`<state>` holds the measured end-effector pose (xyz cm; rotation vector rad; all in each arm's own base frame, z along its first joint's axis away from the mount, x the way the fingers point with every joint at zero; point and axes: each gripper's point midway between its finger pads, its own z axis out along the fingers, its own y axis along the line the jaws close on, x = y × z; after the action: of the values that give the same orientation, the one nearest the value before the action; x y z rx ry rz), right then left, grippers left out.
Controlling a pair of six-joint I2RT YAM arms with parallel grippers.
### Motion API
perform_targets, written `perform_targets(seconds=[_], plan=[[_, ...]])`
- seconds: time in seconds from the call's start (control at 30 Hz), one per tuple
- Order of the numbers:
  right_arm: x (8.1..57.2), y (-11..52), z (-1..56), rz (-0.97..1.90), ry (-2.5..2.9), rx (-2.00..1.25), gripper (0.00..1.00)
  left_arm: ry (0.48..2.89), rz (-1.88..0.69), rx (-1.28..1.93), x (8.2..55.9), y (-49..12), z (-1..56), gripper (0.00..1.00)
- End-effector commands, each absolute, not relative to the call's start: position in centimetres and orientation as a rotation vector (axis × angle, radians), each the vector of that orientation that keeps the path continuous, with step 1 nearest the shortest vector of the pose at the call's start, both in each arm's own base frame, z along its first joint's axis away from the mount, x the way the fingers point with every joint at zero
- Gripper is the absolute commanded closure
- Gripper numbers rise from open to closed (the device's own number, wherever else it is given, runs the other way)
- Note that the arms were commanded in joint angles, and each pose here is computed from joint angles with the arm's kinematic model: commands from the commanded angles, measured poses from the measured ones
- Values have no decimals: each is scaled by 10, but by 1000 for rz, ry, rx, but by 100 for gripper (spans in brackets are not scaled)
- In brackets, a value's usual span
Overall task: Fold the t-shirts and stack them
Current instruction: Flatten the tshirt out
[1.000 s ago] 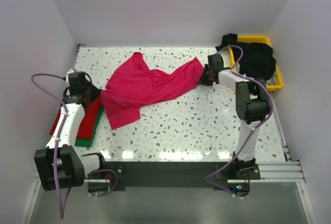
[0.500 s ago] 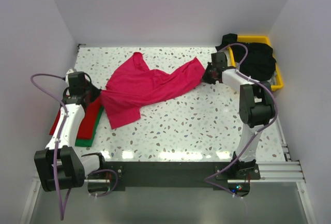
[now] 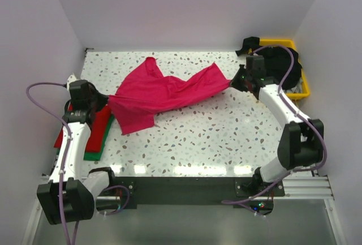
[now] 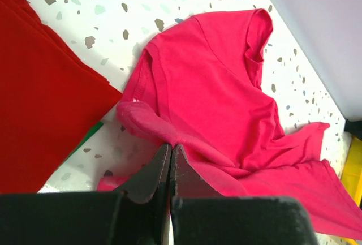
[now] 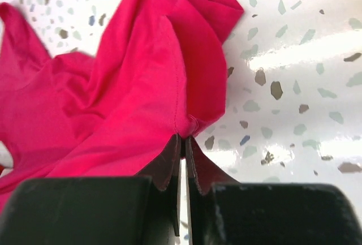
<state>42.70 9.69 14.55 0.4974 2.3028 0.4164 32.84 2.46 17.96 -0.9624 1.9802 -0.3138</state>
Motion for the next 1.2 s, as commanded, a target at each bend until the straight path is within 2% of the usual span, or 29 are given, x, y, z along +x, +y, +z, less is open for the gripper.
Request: perform_targets(seconds=[0.0, 0.23, 0.6, 0.73, 0.93, 1.0, 1.17], plan=[[407, 82, 207, 407, 2176, 467, 100, 1892, -345, -912, 325, 25, 217, 100], [353, 64, 292, 409, 2005, 459, 100, 1704, -456, -823, 305, 13, 305, 100], [266, 40, 448, 412, 1693, 410, 98, 1390, -514, -590, 226, -5, 463, 100], [246, 34, 483, 407, 1619, 405, 97, 1279, -504, -545, 202, -5, 517, 100], [249, 35, 515, 438, 1529, 397, 95, 1234, -533, -525, 224, -4, 546, 100], [261, 38, 513, 448, 1533, 397, 95, 1265, -556, -521, 249, -6, 542, 100], [326, 55, 495, 496, 1557, 388, 95, 1315, -635, -503, 326, -7, 526, 100]])
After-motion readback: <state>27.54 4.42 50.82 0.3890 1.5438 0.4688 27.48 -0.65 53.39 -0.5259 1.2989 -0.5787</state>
